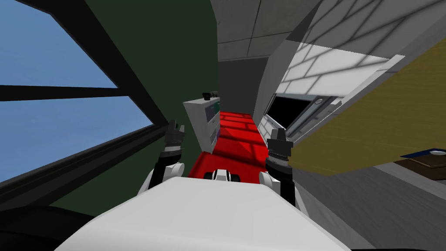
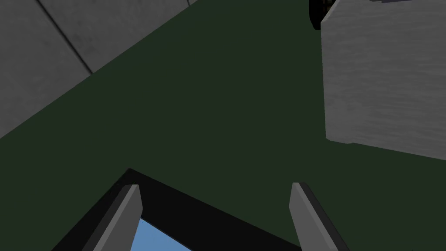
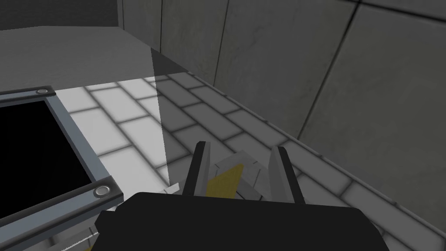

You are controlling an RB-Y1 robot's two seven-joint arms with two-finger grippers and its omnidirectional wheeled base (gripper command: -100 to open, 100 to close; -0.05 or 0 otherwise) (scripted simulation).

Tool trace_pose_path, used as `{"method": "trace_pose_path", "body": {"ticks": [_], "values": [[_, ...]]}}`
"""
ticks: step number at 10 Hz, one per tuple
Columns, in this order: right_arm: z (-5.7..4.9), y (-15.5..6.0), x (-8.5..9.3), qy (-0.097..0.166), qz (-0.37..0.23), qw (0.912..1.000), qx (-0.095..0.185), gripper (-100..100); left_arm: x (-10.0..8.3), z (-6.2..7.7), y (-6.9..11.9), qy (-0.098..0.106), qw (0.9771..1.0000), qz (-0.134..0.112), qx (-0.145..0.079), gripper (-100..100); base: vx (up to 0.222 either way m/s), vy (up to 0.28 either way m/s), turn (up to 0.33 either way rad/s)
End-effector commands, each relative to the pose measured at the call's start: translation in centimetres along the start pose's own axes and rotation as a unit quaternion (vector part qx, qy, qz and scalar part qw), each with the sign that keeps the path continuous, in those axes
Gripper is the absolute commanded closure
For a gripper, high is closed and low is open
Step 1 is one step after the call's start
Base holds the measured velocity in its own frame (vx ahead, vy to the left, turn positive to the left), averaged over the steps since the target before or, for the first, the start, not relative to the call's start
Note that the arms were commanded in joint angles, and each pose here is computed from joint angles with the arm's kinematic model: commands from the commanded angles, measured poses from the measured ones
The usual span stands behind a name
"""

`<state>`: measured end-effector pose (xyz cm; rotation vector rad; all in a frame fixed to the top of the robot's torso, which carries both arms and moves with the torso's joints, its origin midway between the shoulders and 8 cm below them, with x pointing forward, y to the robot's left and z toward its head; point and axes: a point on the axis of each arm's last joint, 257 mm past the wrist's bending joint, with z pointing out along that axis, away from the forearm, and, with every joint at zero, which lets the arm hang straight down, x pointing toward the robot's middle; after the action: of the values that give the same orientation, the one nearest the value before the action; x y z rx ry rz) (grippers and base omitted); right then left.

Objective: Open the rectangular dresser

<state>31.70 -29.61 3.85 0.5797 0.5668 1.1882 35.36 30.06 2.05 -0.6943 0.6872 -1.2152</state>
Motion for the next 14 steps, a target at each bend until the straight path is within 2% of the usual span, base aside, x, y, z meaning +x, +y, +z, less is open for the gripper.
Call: {"method": "trace_pose_path", "body": {"ticks": [1,5,6,9,10,11,12,14], "values": [[0.0,0.0,0.0,0.000,0.000,1.0000,0.000,0,0.9,0.6,1.0,0.023,0.9997,0.002,-0.010,-100,0.012,0.009,-0.031],[0.0,0.0,0.0,0.000,0.000,1.0000,0.000,0,2.7,2.4,4.4,0.054,0.9974,-0.006,-0.047,-100,0.021,0.021,-0.039],[0.0,0.0,0.0,0.000,0.000,1.0000,0.000,0,2.8,2.5,4.4,0.054,0.9974,-0.007,-0.046,-100,0.020,0.021,-0.012],[0.0,0.0,0.0,0.000,0.000,1.0000,0.000,0,4.6,4.7,7.2,0.073,0.9942,-0.022,-0.076,-100,0.031,0.022,-0.054],[0.0,0.0,0.0,0.000,0.000,1.0000,0.000,0,4.6,4.7,7.6,0.073,0.9936,-0.021,-0.084,-100,0.028,0.022,-0.022],[0.0,0.0,0.0,0.000,0.000,1.0000,0.000,0,5.3,5.5,8.5,0.080,0.9919,-0.027,-0.095,-100,0.021,0.023,-0.034],[0.0,0.0,0.0,0.000,0.000,1.0000,0.000,0,5.3,5.5,8.6,0.080,0.9917,-0.027,-0.098,-100,0.018,0.020,-0.026],[0.0,0.0,0.0,0.000,0.000,1.0000,0.000,0,6.6,6.7,10.8,0.092,0.9871,-0.035,-0.126,-100,0.033,0.029,-0.065]]}}
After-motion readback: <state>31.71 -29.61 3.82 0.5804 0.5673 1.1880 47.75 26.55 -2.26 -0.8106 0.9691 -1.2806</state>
